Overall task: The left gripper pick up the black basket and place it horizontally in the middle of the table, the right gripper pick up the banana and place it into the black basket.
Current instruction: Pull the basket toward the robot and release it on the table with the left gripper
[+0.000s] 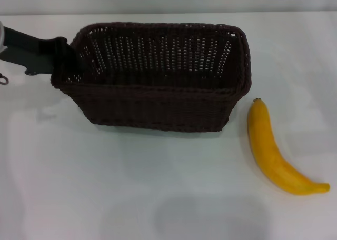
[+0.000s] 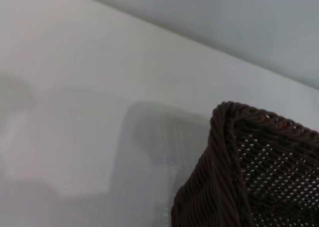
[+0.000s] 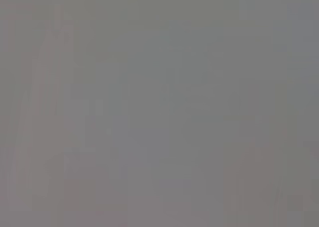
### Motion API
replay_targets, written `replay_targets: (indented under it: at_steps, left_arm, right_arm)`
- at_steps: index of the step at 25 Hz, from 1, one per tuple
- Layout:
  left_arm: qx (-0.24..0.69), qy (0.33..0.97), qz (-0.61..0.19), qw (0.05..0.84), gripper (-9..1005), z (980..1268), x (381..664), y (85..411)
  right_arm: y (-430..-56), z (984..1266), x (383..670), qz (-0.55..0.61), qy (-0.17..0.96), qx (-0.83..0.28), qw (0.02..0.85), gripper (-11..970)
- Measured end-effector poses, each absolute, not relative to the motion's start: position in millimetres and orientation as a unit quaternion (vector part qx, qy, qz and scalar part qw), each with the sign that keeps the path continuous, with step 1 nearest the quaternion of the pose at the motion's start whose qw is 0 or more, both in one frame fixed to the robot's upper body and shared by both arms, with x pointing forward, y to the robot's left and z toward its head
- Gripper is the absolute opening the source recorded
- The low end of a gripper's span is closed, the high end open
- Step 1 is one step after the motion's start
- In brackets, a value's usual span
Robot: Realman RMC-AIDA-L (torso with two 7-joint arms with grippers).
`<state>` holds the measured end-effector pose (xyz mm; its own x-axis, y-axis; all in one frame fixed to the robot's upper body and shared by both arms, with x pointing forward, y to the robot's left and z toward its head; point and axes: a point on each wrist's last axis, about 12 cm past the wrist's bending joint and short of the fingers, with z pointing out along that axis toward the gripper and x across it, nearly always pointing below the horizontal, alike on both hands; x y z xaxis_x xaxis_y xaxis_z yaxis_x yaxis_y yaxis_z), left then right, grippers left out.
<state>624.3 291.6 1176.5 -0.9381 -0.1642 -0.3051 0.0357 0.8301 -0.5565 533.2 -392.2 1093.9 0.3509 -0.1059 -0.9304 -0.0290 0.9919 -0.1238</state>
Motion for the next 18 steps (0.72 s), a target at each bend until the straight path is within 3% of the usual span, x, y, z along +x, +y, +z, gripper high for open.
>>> replay_targets:
  at_steps: [18]
  left_arm:
    - [-0.031,0.954,-0.274,0.115,180,1161.1,629.1,265.9]
  right_arm:
    - [-391.1,1087.1,514.6,-0.019,0.561,-0.058,0.826,842]
